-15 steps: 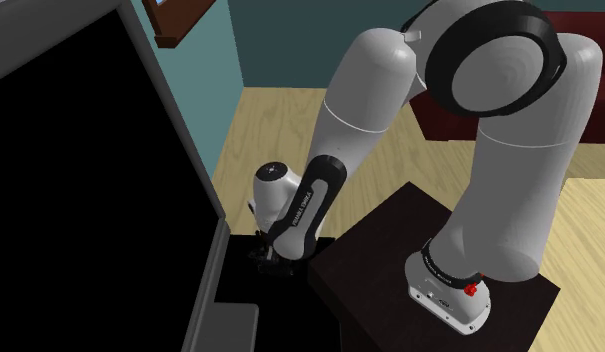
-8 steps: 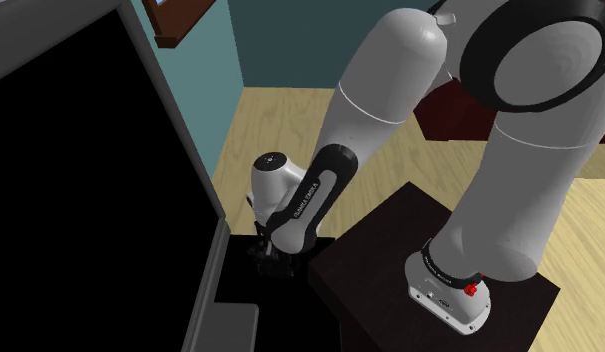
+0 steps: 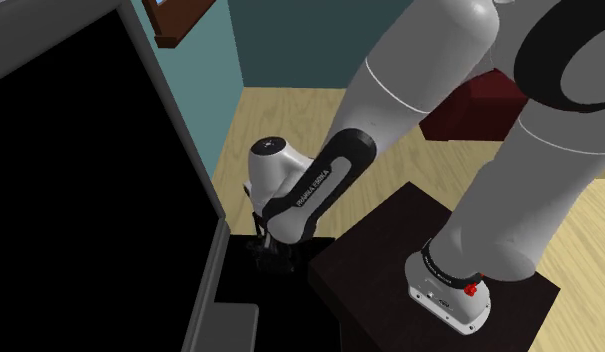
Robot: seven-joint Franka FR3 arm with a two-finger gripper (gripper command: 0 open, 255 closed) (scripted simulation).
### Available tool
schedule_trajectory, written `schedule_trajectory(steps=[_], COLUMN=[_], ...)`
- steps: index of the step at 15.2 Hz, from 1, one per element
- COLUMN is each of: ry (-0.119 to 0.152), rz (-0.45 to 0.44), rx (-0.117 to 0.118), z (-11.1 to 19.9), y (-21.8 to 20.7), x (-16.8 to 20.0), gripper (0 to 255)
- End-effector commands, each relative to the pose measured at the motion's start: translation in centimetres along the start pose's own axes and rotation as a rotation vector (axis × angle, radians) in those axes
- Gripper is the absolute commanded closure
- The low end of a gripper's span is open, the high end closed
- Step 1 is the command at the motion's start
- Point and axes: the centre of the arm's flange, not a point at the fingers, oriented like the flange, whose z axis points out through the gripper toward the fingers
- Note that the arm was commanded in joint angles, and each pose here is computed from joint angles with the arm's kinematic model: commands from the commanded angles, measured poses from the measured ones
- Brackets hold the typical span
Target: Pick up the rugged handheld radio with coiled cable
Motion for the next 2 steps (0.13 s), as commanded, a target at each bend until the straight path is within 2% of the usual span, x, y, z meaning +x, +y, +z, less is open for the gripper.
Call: schedule_trajectory(steps=[1, 2], ry=[0.000, 0.000], rz=[0.000, 0.000], rx=[0.000, 0.000], z=[-0.53, -0.53], y=[-0.14, -0.14], x=[0.07, 0.07], gripper=[255, 255])
